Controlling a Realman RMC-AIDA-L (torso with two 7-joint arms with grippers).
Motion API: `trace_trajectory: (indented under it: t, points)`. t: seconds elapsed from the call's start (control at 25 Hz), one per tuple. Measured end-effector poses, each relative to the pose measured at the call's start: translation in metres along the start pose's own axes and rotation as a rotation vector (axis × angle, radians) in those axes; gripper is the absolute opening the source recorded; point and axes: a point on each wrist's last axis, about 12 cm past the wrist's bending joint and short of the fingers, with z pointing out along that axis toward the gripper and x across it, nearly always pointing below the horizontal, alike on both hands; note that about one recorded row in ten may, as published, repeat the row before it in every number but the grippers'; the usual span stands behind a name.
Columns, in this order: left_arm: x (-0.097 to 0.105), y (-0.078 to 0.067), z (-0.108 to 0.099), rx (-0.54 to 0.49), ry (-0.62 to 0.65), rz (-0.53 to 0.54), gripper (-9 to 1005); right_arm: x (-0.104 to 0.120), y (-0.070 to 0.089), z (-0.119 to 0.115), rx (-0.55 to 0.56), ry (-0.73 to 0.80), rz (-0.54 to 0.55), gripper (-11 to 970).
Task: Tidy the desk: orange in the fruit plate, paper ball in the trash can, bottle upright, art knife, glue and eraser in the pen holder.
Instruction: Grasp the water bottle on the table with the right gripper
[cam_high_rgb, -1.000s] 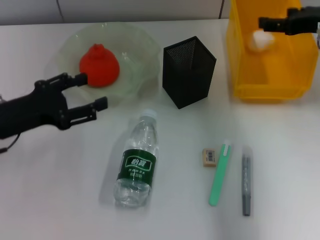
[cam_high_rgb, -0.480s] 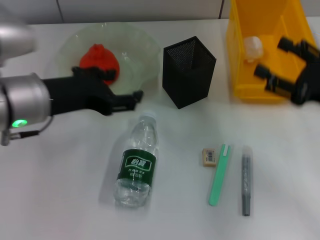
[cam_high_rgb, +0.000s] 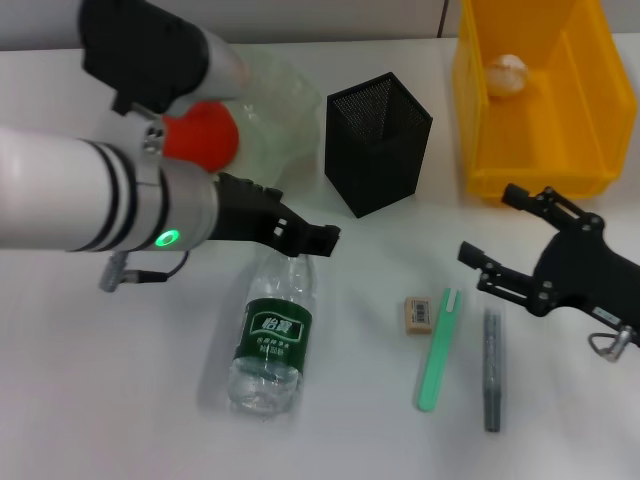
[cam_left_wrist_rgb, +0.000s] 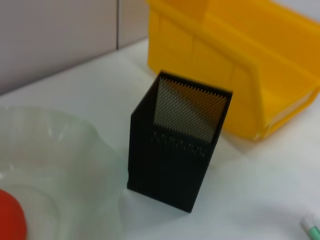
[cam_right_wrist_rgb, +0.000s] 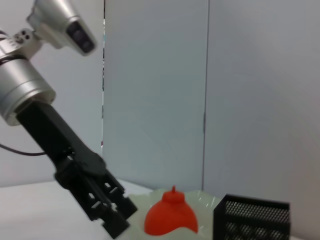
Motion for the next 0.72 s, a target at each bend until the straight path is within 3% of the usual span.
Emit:
trace_trajectory:
  t: [0.2,0.72]
  points:
    - [0.0,0.009,0.017,0.005,0.028,-0.032,737,0.005,0.002,0.005,-0.015,0.027,-0.004,840]
    - [0.004,0.029,0.035,0.0,0.061,-0.12,726,0.011,0.005,0.006,-0.008,0.056,0.004,839]
